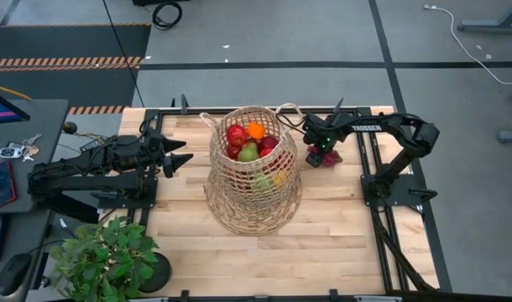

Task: Build produce basket
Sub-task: Put the grapes into the brown basket

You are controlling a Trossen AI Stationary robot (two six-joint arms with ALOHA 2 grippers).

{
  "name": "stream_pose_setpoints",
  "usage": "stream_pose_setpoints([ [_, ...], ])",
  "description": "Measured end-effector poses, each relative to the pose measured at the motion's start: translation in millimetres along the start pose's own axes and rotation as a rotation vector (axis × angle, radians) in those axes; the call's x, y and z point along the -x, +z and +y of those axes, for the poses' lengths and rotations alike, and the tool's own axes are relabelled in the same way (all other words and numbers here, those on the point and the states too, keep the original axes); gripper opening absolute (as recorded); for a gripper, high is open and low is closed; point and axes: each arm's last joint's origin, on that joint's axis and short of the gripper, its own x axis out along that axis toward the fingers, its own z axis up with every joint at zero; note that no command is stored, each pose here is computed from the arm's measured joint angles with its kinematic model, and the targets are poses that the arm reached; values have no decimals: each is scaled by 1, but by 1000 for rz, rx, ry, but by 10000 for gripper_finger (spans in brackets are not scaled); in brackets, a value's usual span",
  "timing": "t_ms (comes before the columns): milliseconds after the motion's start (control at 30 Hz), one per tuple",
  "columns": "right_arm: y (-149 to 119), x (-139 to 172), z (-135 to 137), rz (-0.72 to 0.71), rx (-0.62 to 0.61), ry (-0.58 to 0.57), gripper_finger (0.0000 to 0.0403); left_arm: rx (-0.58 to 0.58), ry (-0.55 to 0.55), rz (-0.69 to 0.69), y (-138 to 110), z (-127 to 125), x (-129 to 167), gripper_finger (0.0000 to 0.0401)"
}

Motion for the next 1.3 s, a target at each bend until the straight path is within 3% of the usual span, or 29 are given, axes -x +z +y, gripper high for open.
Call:
stream_pose_setpoints([
  [200, -4, 2, 1, 33, -41, 37, 204, 0, 0, 0, 0, 0, 0, 357],
  [333, -6, 20, 2, 77, -86, 78, 171, 0, 0, -1, 0, 0, 0, 357],
  [700, -13, 105, 9, -44, -156, 296, 157, 0, 1, 0, 0, 0, 0, 357],
  [867, -17, 152, 11, -192, -210, 403, 157, 0, 0, 0, 0, 0, 0, 357],
  [1033, -19, 198, 16, -354, -167, 642, 158, 0, 0, 0, 0, 0, 0, 357],
  [1167, -14, 242, 21, -585, -104, 889, 158, 0, 0, 0, 0, 0, 0, 357],
  [1300, -13, 286, 22, -891, -37, 1055, 158, 0, 0, 0, 0, 0, 0, 357],
])
